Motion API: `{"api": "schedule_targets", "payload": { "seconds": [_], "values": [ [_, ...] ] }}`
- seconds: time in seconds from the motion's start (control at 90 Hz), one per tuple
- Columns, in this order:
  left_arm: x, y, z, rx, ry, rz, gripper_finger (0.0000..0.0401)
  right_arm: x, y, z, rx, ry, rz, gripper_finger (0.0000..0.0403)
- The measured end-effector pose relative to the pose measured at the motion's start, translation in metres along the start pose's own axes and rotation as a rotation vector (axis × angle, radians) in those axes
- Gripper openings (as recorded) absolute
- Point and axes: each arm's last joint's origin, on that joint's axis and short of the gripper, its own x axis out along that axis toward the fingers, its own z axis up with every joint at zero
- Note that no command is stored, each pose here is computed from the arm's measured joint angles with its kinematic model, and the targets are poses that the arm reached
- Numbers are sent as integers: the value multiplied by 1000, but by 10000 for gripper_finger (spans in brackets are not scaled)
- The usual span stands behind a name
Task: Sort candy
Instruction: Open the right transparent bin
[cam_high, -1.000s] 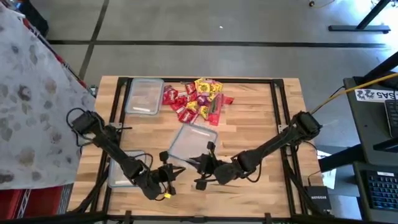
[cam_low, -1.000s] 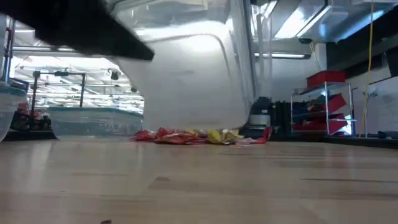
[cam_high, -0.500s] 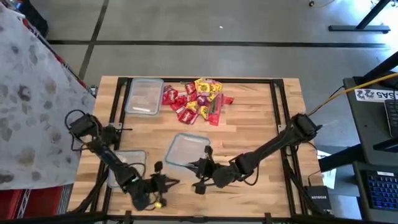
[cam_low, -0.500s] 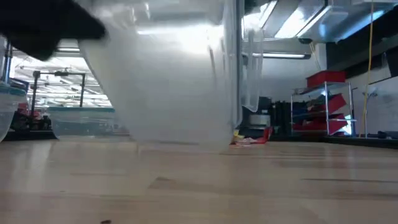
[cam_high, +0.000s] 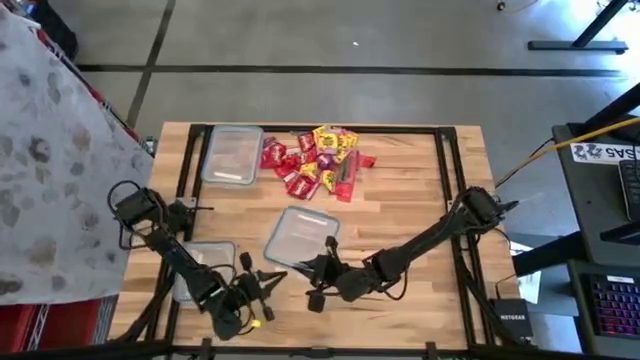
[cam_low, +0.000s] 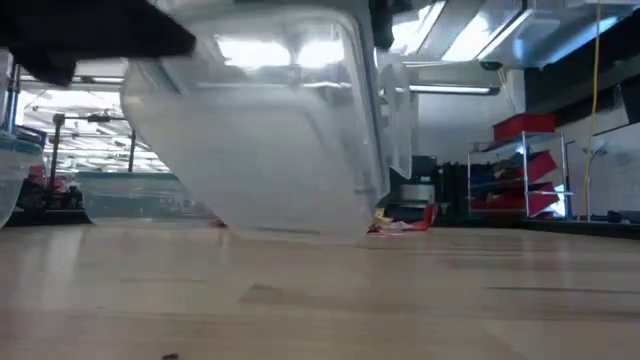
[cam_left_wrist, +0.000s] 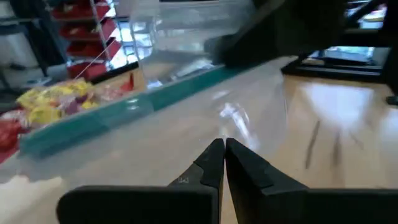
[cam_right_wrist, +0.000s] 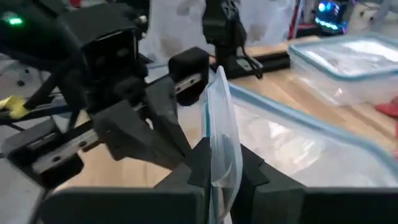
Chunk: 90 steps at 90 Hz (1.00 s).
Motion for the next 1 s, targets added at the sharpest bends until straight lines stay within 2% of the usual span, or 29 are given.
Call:
{"api": "schedule_targets", "payload": {
  "seconds": [0.333,0.5,0.6,0.756,1.0],
  "values": [
    [11,5,-14,32,20,39,0,7,1,-11,40,-4,4,12],
    [10,12,-22,-33,45,51,0,7,2,-10,52,-10,26,12],
    [8,19,-31,21,69,49,0,6,4,-5,66,-25,48,12],
    [8,24,-35,27,85,49,0,3,8,-8,46,-13,54,12],
    [5,22,-36,-15,124,7,0,-13,23,3,-163,-122,-152,12]
  ]
}}
